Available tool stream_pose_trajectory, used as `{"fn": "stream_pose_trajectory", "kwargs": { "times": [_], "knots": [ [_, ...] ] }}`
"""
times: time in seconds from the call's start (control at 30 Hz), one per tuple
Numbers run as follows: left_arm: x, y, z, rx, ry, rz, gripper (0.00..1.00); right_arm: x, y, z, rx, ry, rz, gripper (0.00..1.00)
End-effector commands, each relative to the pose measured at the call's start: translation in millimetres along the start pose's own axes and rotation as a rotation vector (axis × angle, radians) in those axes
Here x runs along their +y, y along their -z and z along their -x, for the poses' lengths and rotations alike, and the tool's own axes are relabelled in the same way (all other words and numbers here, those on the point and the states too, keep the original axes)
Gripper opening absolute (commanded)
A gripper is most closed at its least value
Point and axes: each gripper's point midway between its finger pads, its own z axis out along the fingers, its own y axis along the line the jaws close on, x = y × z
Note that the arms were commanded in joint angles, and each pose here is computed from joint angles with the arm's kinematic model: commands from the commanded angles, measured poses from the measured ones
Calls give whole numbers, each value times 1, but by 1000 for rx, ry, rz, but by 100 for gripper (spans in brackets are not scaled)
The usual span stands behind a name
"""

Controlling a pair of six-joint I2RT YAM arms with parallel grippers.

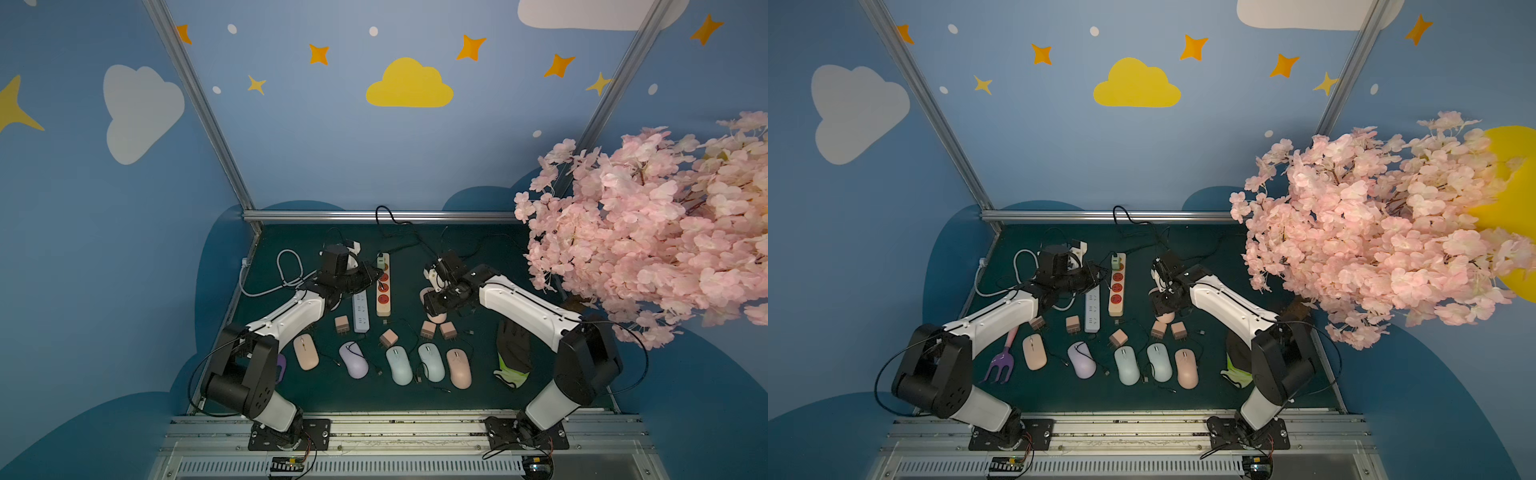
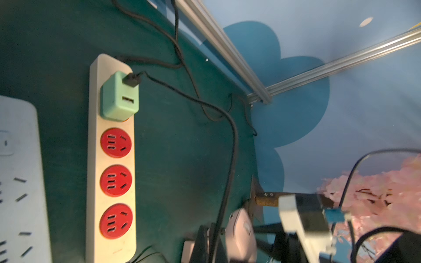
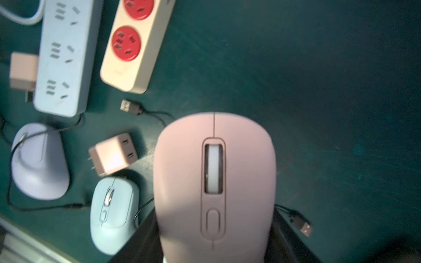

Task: Unplug the wireless mouse
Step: Remove the power cord from the mouse, then place the power cord at the center of the board.

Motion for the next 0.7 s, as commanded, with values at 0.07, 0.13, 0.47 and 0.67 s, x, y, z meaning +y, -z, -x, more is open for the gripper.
{"fn": "stream_pose_trajectory", "kwargs": {
  "times": [0.07, 0.13, 0.47, 0.67],
  "knots": [
    [12, 14, -23, 136, -121, 102, 4, -33, -10, 18, 30, -120, -108, 0],
    [15, 15, -29, 159, -125, 109, 4, -43, -20, 22, 57, -127, -129, 0],
    [26, 14, -39, 205, -116, 143, 4, -76, -74, 33, 191, -156, -140, 0],
    [33, 15, -41, 212, -118, 177, 4, -80, -99, 23, 265, -199, -113, 2]
  ]
}}
